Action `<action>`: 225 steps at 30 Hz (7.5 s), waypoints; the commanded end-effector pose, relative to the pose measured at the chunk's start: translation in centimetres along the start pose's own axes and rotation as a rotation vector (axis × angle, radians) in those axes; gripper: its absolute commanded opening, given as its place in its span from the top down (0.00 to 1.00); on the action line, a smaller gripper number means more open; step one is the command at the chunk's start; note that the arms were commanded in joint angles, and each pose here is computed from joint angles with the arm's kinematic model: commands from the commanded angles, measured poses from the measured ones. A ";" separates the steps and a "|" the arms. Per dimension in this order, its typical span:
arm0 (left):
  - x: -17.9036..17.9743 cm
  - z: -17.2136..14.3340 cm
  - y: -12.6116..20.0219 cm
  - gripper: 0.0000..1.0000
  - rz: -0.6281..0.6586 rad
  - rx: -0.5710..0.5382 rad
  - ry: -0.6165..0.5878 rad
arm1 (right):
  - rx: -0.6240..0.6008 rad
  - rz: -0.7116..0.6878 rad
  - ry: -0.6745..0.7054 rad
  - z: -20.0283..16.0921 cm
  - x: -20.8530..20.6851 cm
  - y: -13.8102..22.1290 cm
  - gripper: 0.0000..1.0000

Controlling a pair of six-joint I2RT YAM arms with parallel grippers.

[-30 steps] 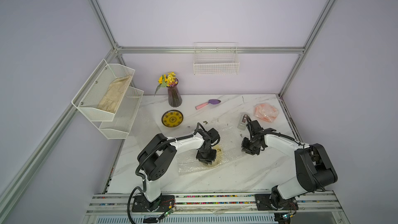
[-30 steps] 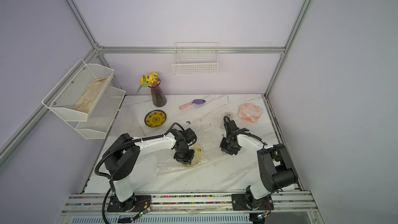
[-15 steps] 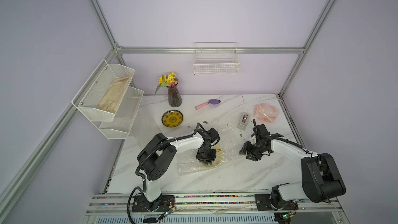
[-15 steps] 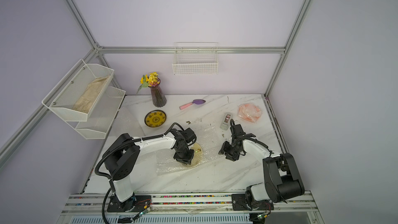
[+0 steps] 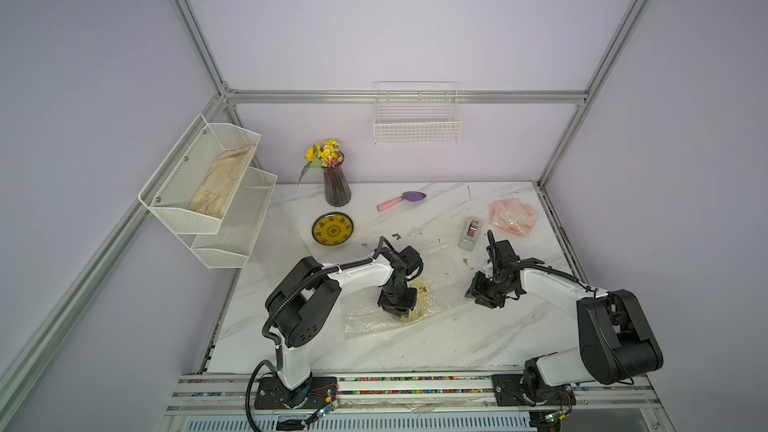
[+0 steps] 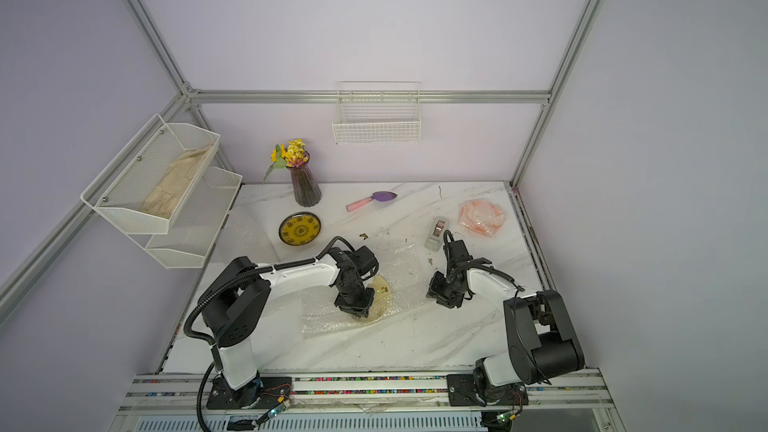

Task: Wrap dinner plates in bubble wrap
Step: Wrap the plate in the bubble wrap.

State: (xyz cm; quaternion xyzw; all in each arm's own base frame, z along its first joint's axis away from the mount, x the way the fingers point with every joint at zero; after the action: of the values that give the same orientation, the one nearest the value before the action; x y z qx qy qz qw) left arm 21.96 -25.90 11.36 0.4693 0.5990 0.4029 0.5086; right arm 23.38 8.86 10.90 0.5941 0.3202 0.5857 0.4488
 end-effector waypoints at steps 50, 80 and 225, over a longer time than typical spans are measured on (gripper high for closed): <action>-1.2 1.7 10.3 0.94 -0.409 -0.165 0.123 | 0.075 0.225 0.205 -10.1 14.5 -7.7 1.00; 4.0 2.0 -0.9 0.95 0.000 0.025 0.209 | -0.006 0.191 0.112 -8.4 13.8 -3.7 0.83; 4.4 -0.3 0.5 0.97 -0.035 0.013 0.168 | 0.028 0.306 0.180 -9.7 15.9 -6.8 1.00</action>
State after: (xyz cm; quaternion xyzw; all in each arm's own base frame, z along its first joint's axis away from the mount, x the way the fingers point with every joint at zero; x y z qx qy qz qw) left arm 21.46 -22.59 11.08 0.4269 0.6785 0.3809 0.4608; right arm 16.93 26.68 10.69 0.5744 0.2879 0.6914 0.3304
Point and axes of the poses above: each gripper's point midway between its finger pads, its own y axis back along the fingers, its own x axis along the line the jaws close on, z = x × y, the point moved 9 cm from there along y, back along the fingers, and after that the axes turned 15 degrees about y, right-handed, at the moved point
